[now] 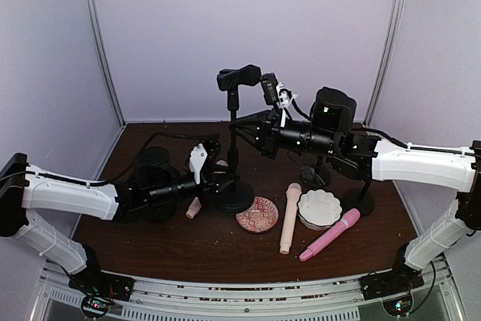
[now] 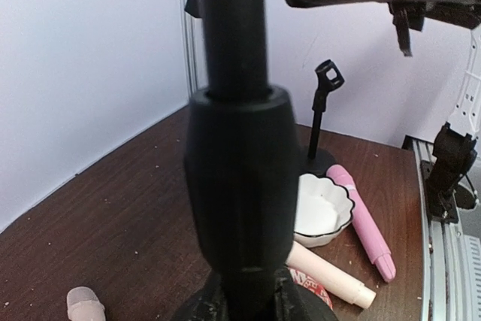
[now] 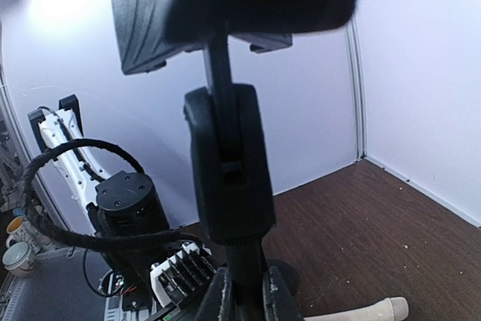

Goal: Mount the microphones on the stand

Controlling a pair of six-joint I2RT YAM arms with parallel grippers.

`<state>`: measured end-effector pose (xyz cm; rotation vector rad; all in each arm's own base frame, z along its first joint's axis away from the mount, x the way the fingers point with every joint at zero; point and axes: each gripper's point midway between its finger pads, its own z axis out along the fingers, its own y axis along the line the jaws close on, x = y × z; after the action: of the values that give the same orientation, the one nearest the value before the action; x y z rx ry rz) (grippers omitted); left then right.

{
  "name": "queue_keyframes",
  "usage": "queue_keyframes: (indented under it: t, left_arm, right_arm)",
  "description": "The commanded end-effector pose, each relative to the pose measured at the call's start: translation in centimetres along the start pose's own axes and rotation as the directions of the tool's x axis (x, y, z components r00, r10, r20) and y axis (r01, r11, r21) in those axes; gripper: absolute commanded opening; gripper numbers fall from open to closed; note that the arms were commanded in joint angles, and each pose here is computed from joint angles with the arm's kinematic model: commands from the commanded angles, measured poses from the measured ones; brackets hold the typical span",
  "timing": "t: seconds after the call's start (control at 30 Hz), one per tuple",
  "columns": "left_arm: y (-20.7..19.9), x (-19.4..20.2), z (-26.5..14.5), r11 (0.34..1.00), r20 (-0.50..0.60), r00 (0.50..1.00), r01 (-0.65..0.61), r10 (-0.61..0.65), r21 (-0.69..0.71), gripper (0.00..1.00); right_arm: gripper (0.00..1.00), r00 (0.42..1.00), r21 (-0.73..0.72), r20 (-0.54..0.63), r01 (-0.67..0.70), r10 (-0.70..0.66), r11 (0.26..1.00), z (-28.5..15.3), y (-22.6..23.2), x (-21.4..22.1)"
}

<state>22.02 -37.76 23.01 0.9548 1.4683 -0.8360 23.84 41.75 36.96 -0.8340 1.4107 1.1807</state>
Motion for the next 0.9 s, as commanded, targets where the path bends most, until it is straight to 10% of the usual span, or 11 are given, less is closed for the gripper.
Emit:
queue_keyframes:
  t: [0.0,0.2,0.27,0.87]
  left_arm:
    - [0.2,-1.9,0.1,1.000,0.080,0.996,-0.025,0.026,-0.008,0.00]
    - [1.3,-3.6,0.0,0.998,0.073,0.997,0.033,-0.028,-0.062,0.00]
    - [1.8,-4.3,0.0,0.995,0.060,0.997,0.054,-0.049,-0.085,0.00]
    - [0.8,-8.3,-0.3,0.994,0.104,0.989,0.111,-0.109,-0.013,0.00]
  right_arm:
    - [0.00,0.987,0.005,0.157,0.018,-0.019,1.000,-1.8,1.1,-5.4]
    - [0.69,0.999,0.149,0.049,-0.026,0.019,0.988,-3.0,-1.6,-1.1]
    - [0.77,0.999,0.175,0.009,-0.048,0.047,0.983,-3.7,-2.1,1.2]
    - [0.66,0.989,0.118,-0.060,-0.125,0.133,0.985,-0.6,-1.5,4.1]
